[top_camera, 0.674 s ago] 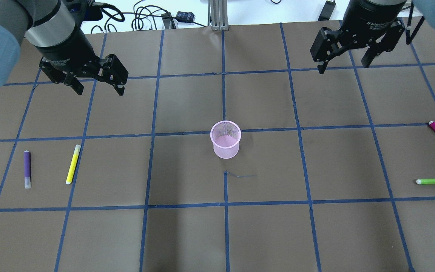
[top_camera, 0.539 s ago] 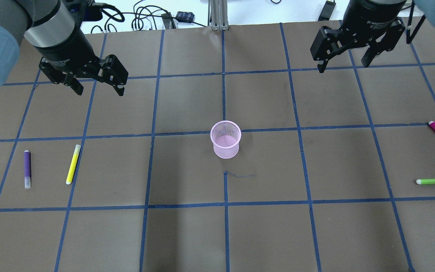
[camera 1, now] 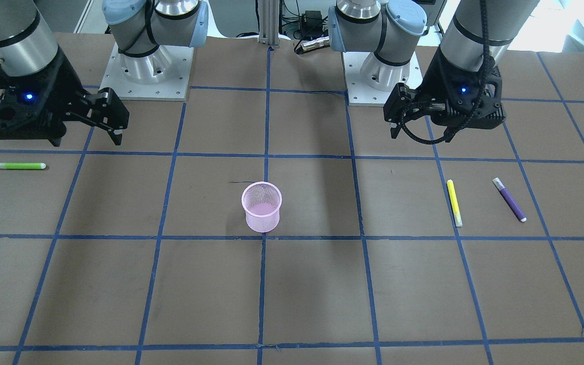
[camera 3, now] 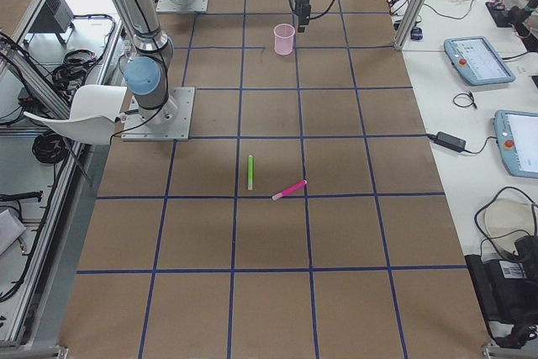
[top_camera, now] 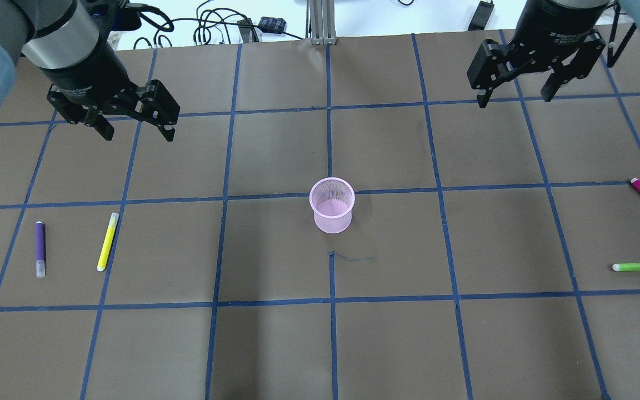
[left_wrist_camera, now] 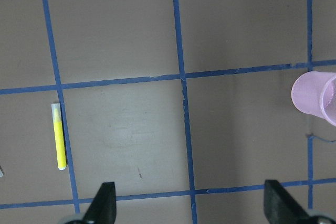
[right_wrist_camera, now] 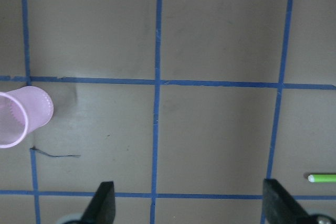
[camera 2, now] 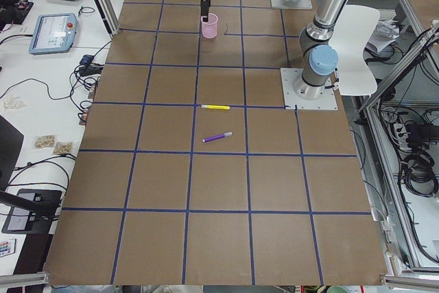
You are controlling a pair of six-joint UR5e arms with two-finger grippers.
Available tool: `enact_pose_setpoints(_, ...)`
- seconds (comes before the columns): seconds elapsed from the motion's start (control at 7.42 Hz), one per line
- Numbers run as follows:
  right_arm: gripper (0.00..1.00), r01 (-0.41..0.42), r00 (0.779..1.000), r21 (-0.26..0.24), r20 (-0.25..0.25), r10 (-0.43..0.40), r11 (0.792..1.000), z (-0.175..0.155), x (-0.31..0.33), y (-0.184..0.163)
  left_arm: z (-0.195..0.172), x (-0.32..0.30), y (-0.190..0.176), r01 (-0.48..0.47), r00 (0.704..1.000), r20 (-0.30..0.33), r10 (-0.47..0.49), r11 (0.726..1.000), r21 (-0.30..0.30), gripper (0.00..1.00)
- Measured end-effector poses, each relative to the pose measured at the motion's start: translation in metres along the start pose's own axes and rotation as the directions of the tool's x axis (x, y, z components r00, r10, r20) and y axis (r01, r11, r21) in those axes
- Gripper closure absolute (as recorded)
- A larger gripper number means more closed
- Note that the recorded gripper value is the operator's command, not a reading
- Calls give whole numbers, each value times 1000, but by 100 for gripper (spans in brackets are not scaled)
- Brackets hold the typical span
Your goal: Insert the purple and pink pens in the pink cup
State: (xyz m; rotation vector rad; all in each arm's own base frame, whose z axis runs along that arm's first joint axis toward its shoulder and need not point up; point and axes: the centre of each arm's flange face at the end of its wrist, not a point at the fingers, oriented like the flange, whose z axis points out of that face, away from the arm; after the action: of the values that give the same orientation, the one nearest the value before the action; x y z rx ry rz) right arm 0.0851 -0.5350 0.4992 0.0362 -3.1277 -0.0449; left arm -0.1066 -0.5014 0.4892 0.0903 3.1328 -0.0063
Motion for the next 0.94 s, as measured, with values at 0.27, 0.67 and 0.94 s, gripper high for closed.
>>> enact_pose_setpoints(0.27, 0, -66, 998, -42, 15, 66, 997, 44, 94, -27, 15, -46, -14, 85, 996, 2, -85, 996, -21, 0)
enact_pose_setpoints(0.67, 0, 130, 991, -30, 29, -130, 991, 129, 217, -53, 44, -168, -26, 272, 962, -1, -272, 961, -54, 0)
enact_pose_setpoints(0.94, 0, 307, 952, -11, 20, -307, 952, 197, 299, -62, 85, -244, -29, 362, 932, -3, -363, 930, -58, 0)
